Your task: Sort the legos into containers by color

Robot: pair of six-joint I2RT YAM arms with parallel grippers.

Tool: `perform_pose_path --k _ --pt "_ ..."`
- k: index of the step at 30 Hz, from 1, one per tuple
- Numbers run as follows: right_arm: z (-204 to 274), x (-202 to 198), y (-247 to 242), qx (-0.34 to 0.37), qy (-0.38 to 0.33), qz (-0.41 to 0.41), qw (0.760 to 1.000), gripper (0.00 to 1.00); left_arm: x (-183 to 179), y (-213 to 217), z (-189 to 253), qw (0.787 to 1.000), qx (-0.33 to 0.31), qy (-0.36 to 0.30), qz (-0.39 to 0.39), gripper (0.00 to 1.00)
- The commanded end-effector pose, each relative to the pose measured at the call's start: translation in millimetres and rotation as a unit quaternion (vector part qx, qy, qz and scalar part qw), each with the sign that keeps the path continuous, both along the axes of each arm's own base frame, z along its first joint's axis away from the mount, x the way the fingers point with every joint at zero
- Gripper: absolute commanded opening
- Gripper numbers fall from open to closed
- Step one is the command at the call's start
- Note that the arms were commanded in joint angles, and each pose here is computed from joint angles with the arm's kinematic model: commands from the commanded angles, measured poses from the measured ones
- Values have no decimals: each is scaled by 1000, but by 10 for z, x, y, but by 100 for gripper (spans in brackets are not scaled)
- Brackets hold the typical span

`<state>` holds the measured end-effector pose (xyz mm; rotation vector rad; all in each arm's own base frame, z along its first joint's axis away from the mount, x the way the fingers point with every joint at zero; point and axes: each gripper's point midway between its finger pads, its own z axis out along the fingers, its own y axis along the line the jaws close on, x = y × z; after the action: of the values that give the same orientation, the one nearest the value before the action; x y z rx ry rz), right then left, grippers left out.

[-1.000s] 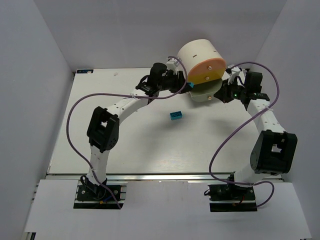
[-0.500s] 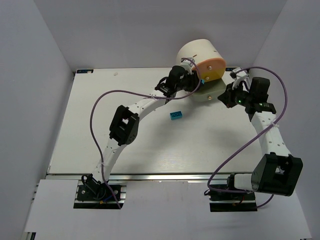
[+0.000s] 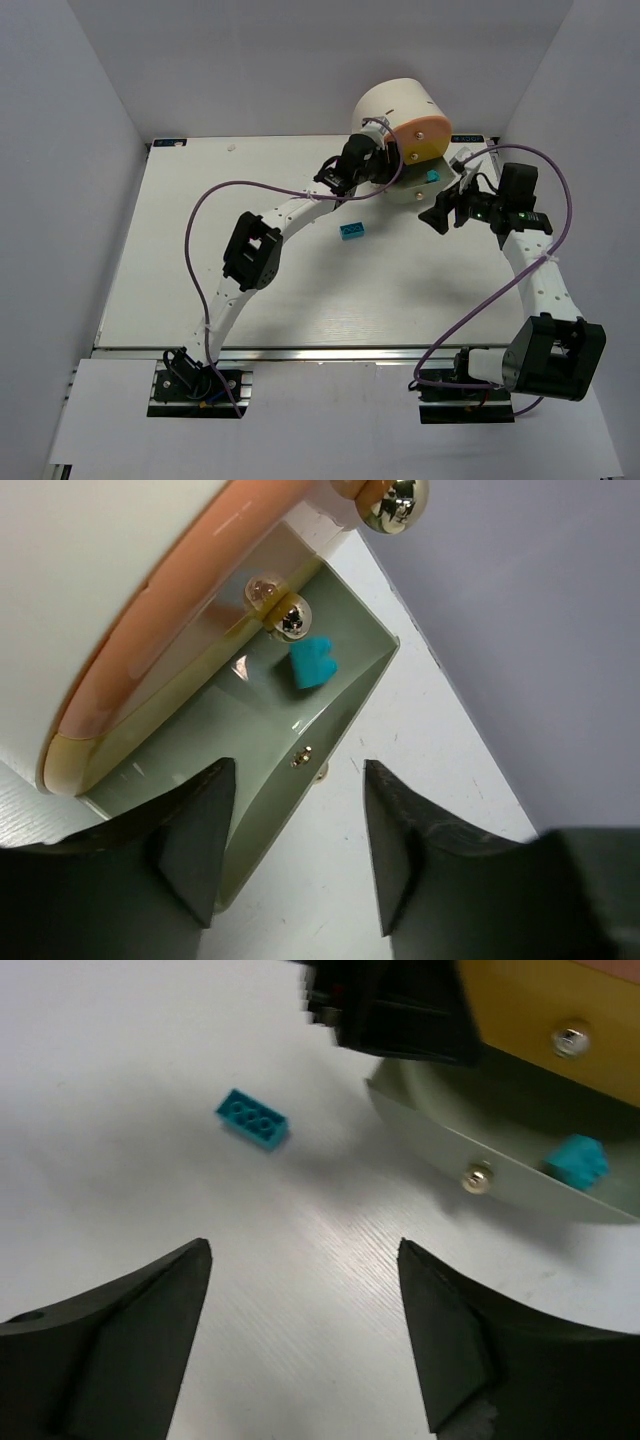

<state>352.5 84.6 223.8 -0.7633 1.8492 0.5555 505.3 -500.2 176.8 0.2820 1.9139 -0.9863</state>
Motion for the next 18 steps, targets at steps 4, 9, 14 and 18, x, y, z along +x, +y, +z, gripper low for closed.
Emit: perform_pose_path --k 4,9,14,18 --pt "133 -400 426 13 -107 238 965 84 -169 177 1074 997 -54 -54 0 30" --pt "-52 -349 587 -47 -175 342 922 83 -391 1068 1525 995 -43 -44 74 0" --pt "-481 -265 871 -129 -155 421 884 82 -860 2099 918 986 35 20 160 36" --pt "-716 -111 1203 -201 -190 452 848 89 -1339 2728 567 972 75 63 212 67"
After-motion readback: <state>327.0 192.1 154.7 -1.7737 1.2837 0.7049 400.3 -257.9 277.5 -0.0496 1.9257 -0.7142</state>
